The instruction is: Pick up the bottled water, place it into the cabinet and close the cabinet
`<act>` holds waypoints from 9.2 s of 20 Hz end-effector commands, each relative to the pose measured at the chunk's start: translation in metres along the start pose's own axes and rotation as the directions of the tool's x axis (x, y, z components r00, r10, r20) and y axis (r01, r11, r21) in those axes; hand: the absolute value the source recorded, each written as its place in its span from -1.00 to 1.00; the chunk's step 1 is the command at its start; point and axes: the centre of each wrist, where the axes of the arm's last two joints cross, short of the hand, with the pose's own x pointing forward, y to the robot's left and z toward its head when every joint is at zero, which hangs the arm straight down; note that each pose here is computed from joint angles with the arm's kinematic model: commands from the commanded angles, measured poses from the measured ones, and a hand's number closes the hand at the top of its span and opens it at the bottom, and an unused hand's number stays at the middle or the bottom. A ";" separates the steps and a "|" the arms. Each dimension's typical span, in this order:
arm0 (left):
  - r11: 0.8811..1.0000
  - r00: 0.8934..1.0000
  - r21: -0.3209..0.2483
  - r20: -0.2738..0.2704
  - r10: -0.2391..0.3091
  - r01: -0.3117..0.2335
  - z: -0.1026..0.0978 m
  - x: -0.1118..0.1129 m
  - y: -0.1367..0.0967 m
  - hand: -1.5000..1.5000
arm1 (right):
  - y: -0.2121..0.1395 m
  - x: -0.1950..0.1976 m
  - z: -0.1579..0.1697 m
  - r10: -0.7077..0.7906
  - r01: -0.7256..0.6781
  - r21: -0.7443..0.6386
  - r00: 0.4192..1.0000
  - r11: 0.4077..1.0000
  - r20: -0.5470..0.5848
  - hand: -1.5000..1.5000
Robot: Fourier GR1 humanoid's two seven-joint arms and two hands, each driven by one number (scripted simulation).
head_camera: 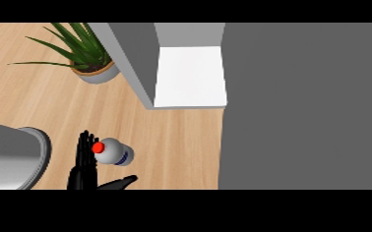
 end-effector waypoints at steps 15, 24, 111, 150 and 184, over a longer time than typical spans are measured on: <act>0.971 0.971 0.027 0.036 0.235 -0.236 -0.034 -0.043 -0.025 1.00 | 0.004 0.028 0.003 -0.019 0.019 0.001 0.999 1.000 0.041 -1.00; 0.958 0.965 -0.134 0.034 0.261 -0.254 -0.019 -0.049 -0.025 1.00 | 0.005 0.019 0.006 -0.007 0.007 0.011 0.999 1.000 0.037 -1.00; 0.972 0.950 -0.201 0.307 -0.059 0.125 -0.231 0.163 -0.245 -1.00 | -0.017 0.008 0.002 -0.033 0.025 0.089 0.996 0.996 0.087 -1.00; 0.763 0.925 -0.593 0.075 0.372 -0.259 -0.050 0.120 -0.199 1.00 | -0.007 0.014 -0.005 0.014 -0.019 0.187 1.000 0.982 0.028 -1.00; 0.843 0.914 -0.423 0.074 0.398 -0.333 -0.020 0.170 0.017 -1.00 | 0.056 0.042 -0.016 -0.106 0.085 0.742 0.994 0.665 -0.019 1.00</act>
